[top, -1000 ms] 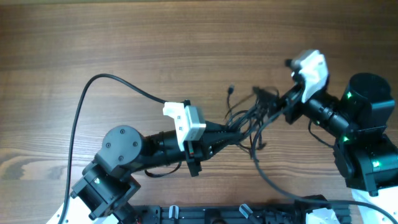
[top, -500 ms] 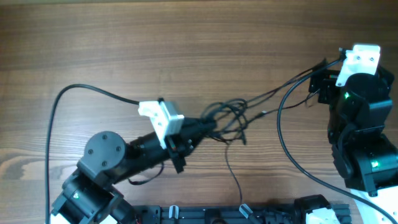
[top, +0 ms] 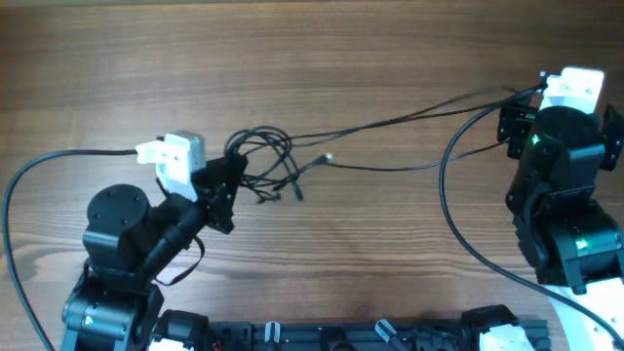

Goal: Untangle cables

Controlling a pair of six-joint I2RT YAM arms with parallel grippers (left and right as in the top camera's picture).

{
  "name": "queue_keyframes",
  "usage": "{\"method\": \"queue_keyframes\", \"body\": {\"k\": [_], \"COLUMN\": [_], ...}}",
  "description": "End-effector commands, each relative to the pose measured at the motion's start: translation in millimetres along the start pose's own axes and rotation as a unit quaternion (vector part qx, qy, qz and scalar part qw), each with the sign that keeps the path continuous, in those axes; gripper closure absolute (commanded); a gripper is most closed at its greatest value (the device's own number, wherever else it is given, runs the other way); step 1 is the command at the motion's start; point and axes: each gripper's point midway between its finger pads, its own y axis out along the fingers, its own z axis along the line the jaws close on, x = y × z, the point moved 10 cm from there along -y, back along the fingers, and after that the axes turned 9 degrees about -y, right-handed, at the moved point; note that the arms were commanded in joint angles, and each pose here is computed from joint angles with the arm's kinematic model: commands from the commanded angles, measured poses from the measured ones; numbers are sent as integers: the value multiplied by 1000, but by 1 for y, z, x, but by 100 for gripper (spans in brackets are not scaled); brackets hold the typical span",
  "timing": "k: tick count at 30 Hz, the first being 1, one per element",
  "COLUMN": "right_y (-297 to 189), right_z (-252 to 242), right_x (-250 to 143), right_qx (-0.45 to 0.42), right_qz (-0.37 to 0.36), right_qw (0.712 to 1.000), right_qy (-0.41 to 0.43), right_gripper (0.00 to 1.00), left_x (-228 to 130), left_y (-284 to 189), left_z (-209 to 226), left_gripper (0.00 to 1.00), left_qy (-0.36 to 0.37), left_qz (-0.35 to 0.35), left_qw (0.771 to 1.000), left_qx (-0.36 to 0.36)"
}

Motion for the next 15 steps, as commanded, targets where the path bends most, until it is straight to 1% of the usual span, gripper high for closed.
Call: {"method": "queue_keyframes", "body": {"k": [1, 3, 4, 5, 7, 8, 9, 11, 14, 15], "right_y": [0, 0, 0, 0, 1, 1, -1, -9, -20, -25], "right_z": [-14, -14, -14, -13, -9, -1, 11, 33, 47, 51], "right_x": [-2, -2, -2, -2, -1, 1, 2, 4, 6, 7], "right_qx": [-69, -69, -68, -63, -33, 20, 99, 250, 362, 403], "right_qz": [15, 16, 16, 14, 7, -6, -29, -83, -125, -140], "right_qw": [997, 997, 997, 998, 999, 1000, 993, 957, 915, 896], "right_qy": [22, 21, 21, 21, 17, -14, -58, -121, -125, -121], "right_gripper": [0, 0, 0, 0, 0, 0, 0, 0, 0, 0], "left_x": [9, 9, 8, 7, 6, 5, 4, 2, 0, -2], "left_y": [-11, -14, -16, -17, -15, -14, -13, -12, -12, -12], "left_z": [23, 30, 37, 38, 34, 31, 27, 20, 11, 7], "left_gripper": [96, 96, 96, 96, 96, 96, 96, 96, 96, 96], "left_qy": [-15, -25, -37, -40, -39, -37, -36, -36, -35, -32], "left_qz": [-47, -51, -56, -52, -41, -31, -20, -2, 22, 33], "left_qw": [993, 988, 982, 982, 987, 991, 995, 998, 999, 998], "left_qx": [108, 141, 174, 176, 148, 123, 94, 46, -13, -37]}}
